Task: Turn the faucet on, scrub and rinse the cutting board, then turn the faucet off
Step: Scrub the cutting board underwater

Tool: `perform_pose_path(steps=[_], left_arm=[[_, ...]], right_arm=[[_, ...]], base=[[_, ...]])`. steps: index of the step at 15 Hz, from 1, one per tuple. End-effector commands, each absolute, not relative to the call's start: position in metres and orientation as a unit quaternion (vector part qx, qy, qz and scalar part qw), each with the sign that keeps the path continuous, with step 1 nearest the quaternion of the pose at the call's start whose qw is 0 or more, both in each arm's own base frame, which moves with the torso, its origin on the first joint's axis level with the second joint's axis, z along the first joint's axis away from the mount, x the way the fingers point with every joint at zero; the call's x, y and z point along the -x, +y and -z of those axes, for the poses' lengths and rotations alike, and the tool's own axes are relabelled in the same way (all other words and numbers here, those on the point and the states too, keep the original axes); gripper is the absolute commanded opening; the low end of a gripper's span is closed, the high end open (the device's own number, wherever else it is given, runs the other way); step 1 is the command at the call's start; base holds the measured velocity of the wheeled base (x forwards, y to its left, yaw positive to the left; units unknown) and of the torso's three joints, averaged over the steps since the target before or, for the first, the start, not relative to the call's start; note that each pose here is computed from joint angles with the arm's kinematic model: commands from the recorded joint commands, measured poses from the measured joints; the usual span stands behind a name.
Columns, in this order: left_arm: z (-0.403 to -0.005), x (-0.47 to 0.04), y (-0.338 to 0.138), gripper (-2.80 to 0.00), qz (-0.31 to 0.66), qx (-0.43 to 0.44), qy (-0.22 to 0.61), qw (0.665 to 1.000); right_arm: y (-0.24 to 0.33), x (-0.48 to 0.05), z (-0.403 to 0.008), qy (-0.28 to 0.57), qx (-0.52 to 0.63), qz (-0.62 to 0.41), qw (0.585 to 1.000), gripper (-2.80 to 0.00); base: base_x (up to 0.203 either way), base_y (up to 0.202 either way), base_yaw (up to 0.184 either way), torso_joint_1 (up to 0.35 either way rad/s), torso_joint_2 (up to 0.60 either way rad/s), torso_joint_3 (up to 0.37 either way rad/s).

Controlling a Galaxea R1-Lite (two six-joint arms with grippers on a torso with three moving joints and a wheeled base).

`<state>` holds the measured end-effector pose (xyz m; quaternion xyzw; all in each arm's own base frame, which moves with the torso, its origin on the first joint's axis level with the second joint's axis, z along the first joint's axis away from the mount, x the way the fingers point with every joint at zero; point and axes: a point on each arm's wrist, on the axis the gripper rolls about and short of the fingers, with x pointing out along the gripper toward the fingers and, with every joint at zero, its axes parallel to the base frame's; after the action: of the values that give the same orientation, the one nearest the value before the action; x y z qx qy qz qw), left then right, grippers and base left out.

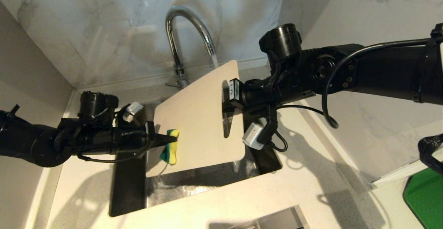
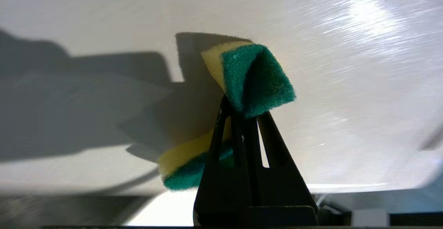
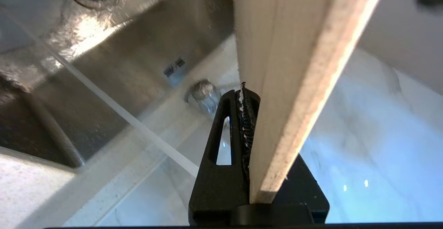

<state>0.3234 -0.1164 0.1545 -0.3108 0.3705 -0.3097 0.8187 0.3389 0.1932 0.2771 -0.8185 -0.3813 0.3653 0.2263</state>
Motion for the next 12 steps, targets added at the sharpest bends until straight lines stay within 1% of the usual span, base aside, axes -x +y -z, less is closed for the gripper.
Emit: perform_pose_path(steps=[1, 4, 7, 10, 12], left_arm=[[-0.127, -0.334, -0.093, -2.8, 0.284, 0.31, 0.393, 0.818], [-0.101, -0.339, -0.069, -2.8, 0.258, 0.318, 0.398, 0.821], [-0.089, -0.345, -0.051, -2.8, 0.239, 0.327, 0.386, 0.829], [-0.087, -0.347, -0.039, -2.8, 0.226, 0.334, 0.381, 0.832], [-0.094, -0.347, -0.038, -2.8, 0.239, 0.335, 0.373, 0.832]], right_arm=[[0.194, -0.34, -0.277, -0.385, 0.819, -0.36, 0.228, -2.8], [0.194, -0.34, -0.277, -0.385, 0.818, -0.361, 0.228, -2.8], [0.194, -0.34, -0.277, -0.385, 0.818, -0.36, 0.228, -2.8], [0.194, -0.34, -0.277, -0.385, 0.818, -0.361, 0.229, -2.8], [0.194, -0.34, -0.277, -0.385, 0.819, -0.36, 0.229, -2.8]], base=[[0.0, 0.0, 0.0, 0.0, 0.0, 0.0], [0.0, 0.0, 0.0, 0.0, 0.0, 0.0], [0.0, 0.0, 0.0, 0.0, 0.0, 0.0], [0.0, 0.0, 0.0, 0.0, 0.0, 0.0], [0.0, 0.0, 0.0, 0.0, 0.0, 0.0]])
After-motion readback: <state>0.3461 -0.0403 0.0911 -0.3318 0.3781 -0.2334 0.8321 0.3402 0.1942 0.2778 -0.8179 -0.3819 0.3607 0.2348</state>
